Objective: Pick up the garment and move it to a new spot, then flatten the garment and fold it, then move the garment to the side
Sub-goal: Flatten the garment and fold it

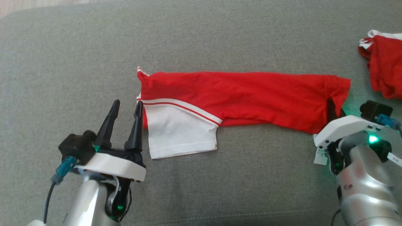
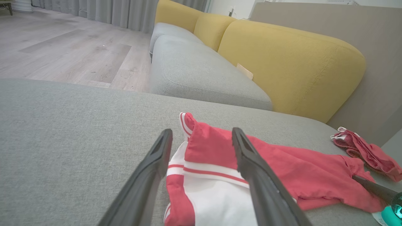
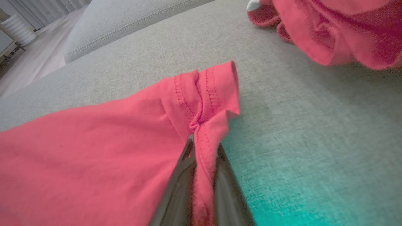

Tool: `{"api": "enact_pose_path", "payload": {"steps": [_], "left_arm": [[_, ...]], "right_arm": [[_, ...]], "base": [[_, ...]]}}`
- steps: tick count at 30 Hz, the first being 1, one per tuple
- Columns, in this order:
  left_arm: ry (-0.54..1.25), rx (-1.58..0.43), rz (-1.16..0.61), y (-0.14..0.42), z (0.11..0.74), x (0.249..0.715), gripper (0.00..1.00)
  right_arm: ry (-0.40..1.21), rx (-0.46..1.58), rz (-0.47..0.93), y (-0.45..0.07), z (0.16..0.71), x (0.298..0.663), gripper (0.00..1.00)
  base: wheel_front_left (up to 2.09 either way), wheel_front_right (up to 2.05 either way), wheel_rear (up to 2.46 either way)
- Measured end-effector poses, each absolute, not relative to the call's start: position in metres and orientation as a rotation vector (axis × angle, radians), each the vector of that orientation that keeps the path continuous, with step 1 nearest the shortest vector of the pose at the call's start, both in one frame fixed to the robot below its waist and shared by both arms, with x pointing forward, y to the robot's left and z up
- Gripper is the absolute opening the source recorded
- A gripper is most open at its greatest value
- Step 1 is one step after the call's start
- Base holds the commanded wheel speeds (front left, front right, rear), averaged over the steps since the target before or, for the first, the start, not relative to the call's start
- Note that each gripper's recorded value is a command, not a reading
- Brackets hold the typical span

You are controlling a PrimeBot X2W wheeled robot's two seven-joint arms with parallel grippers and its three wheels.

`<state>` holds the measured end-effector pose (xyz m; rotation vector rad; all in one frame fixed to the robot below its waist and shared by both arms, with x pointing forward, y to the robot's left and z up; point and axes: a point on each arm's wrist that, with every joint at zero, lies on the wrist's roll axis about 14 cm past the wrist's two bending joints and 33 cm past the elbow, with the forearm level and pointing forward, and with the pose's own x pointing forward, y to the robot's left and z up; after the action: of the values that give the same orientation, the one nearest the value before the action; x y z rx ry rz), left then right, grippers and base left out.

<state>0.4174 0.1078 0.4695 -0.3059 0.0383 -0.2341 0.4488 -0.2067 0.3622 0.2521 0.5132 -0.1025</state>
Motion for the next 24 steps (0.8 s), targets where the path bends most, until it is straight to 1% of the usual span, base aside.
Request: {"api": "enact_pose_path", "payload": {"steps": [5,10,12,14,18,24], "left_arm": [[0.030,-0.305,-0.243,0.105,0.473,0.417,1.00],[0.011,-0.304,-0.251,0.103,0.481,0.415,1.00],[0.004,-0.304,-0.253,0.103,0.484,0.415,1.00],[-0.004,-0.307,-0.254,0.102,0.487,0.414,1.00],[-0.011,-0.312,-0.255,0.102,0.490,0.410,1.00],[-0.031,-0.317,-0.256,0.103,0.499,0.401,1.00]], "right_arm": [[0.488,0.252,-0.155,-0.227,0.367,0.443,0.00],[0.421,0.192,-0.287,-0.290,0.385,0.435,0.00],[0.398,0.175,-0.312,-0.302,0.392,0.433,0.00],[0.382,0.172,-0.308,-0.299,0.397,0.435,0.00],[0.343,0.178,-0.250,-0.273,0.409,0.444,0.00],[0.245,0.174,-0.106,-0.224,0.446,0.465,0.00]], "base": [[0.00,0.00,0.00],[0.00,0.00,0.00],[0.00,0.00,0.00],[0.00,0.00,0.00],[0.00,0.00,0.00],[0.00,0.00,0.00]]}}
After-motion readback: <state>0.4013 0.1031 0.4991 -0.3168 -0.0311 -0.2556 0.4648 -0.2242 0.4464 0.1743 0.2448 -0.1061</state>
